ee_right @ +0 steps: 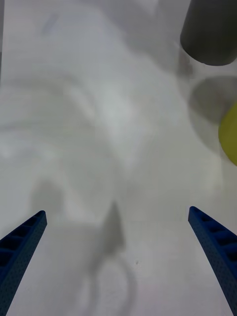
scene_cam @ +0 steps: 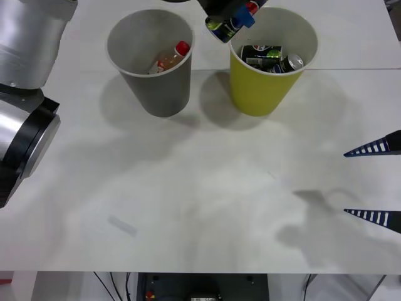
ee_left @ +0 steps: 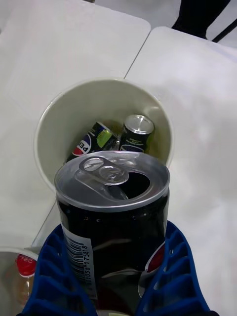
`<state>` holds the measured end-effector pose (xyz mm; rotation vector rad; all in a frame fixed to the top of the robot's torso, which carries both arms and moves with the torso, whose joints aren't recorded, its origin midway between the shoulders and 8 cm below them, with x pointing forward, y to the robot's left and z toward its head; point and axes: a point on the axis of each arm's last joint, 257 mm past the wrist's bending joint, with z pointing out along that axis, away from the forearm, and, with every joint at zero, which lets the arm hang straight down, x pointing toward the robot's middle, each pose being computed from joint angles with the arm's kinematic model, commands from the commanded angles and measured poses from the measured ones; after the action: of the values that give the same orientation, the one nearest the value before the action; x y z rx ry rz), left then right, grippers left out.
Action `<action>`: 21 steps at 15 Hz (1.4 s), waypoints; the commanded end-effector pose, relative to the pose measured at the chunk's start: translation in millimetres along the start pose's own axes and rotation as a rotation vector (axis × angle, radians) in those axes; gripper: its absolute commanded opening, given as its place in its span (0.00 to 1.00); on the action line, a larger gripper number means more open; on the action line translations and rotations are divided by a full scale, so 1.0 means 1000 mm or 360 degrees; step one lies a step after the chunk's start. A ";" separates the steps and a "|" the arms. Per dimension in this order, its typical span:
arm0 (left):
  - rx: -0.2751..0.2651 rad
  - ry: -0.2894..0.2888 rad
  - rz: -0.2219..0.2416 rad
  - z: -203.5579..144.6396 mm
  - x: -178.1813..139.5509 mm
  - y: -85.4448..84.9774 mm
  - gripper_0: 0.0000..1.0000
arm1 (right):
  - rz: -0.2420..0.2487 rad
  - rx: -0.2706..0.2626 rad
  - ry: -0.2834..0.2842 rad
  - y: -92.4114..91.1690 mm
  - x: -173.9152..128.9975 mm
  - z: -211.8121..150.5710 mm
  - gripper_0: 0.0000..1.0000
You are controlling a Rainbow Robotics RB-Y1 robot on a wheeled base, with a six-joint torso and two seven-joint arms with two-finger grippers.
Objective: Put the can into the green bin and the plastic bottle into the gray bin
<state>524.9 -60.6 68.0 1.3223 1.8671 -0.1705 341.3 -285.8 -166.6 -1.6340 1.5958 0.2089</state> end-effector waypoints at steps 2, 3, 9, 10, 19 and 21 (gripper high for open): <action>-0.0009 0.0060 -0.0031 0.017 -0.024 0.004 0.04 | 0.0000 0.0000 0.0000 0.000 0.000 0.000 1.00; -0.0014 0.0051 -0.0036 0.026 -0.031 0.005 0.04 | 0.0000 0.0000 0.0000 0.000 0.000 0.000 1.00; -0.0076 -0.0077 -0.0107 0.071 -0.060 0.017 0.06 | 0.0000 0.0000 0.0000 0.000 0.000 0.000 1.00; -0.0082 -0.0101 -0.0117 0.079 -0.061 0.017 0.05 | 0.0000 0.0000 0.0000 0.000 0.000 0.000 1.00; -0.0076 -0.0129 -0.0156 0.118 -0.059 0.006 0.10 | 0.0000 0.0000 0.0000 0.000 0.000 0.000 1.00; -0.0073 -0.0133 -0.0158 0.118 -0.059 0.006 0.70 | 0.0000 0.0000 0.0000 0.000 0.000 0.000 1.00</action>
<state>599.8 -163.8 33.0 1.1750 1.8571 -0.2276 341.3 -285.8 -166.6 -1.6340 1.5958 0.2089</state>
